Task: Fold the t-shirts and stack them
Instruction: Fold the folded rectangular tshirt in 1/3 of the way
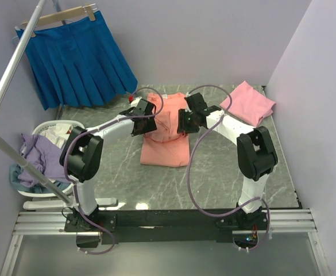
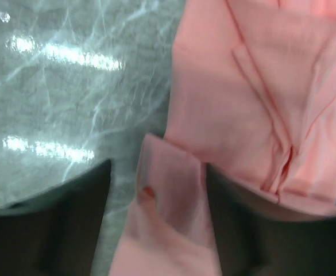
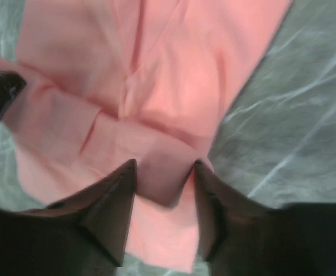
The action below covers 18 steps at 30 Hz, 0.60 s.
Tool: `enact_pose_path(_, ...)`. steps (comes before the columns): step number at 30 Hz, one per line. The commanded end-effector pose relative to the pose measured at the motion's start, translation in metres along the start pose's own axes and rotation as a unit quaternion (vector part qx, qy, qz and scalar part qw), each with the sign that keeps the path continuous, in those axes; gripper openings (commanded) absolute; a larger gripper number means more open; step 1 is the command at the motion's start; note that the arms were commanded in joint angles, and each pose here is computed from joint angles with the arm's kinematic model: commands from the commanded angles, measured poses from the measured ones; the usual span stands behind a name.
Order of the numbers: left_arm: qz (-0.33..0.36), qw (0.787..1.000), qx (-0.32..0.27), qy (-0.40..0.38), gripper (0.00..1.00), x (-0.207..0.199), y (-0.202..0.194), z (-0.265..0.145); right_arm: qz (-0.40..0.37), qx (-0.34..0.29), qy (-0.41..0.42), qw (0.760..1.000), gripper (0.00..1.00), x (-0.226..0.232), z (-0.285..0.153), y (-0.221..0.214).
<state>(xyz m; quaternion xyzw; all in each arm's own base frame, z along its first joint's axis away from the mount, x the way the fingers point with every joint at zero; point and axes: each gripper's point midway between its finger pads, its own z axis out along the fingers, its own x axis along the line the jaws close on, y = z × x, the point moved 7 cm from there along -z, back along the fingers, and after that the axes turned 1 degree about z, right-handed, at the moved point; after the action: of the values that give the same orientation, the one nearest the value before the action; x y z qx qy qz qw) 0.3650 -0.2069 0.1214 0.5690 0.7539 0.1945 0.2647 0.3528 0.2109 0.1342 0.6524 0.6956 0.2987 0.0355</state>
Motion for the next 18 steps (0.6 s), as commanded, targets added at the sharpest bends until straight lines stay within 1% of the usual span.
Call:
enact_pose_path(1,-0.009,0.998,-0.061,-0.015,0.82,-0.008,0.035,-0.006,0.000,-0.102,-0.042,0.994,0.65,-0.009,-0.015,0.050)
enact_pose_path(2,-0.015,0.997,-0.070,-0.010,0.90,-0.006,0.041,-0.010,0.008,-0.118,-0.062,0.991,0.70,-0.017,-0.020,0.057)
enact_pose_path(3,-0.022,0.995,-0.092,-0.008,0.93,-0.003,0.052,-0.023,0.012,-0.131,-0.062,0.989,0.71,-0.018,-0.024,0.060)
enact_pose_path(4,-0.023,0.995,-0.101,-0.005,0.99,0.001,0.055,-0.029,0.012,-0.150,-0.055,0.987,0.76,-0.015,-0.038,0.063)
enact_pose_path(6,-0.026,0.992,-0.119,-0.013,0.99,0.006,0.063,-0.047,0.010,-0.151,-0.029,0.988,0.79,-0.011,-0.044,0.059)
enact_pose_path(7,-0.022,0.994,-0.108,-0.017,1.00,0.008,0.058,-0.049,0.008,-0.143,-0.008,0.990,0.79,-0.006,-0.046,0.055)
enact_pose_path(9,-0.018,0.994,-0.092,-0.047,1.00,0.007,0.053,-0.059,0.009,-0.093,0.045,0.995,0.79,0.004,-0.041,0.037)
enact_pose_path(10,-0.012,0.995,-0.061,-0.074,0.99,0.005,0.041,-0.060,0.009,-0.078,0.057,0.995,0.79,0.007,-0.037,0.029)
enact_pose_path(12,-0.009,0.993,-0.026,-0.116,1.00,0.005,0.022,-0.067,0.007,-0.051,0.074,0.996,0.79,0.013,-0.030,0.011)
enact_pose_path(13,-0.004,0.988,0.002,-0.155,0.99,0.000,0.011,-0.072,-0.001,-0.044,0.084,0.996,0.79,0.022,-0.031,0.003)
enact_pose_path(14,-0.002,0.984,0.005,-0.177,0.99,-0.002,0.007,-0.076,-0.005,-0.037,0.088,0.995,0.79,0.025,-0.031,-0.003)
enact_pose_path(15,0.001,0.981,0.008,-0.193,0.98,-0.002,0.003,-0.083,-0.004,-0.029,0.090,0.996,0.79,0.027,-0.030,-0.010)
enact_pose_path(17,0.008,0.977,0.041,-0.210,0.98,-0.001,-0.013,-0.086,-0.015,-0.022,0.099,0.995,0.78,0.037,-0.034,-0.020)
enact_pose_path(18,0.013,0.975,0.048,-0.214,0.98,-0.001,-0.018,-0.088,-0.015,-0.016,0.097,0.995,0.78,0.037,-0.033,-0.024)
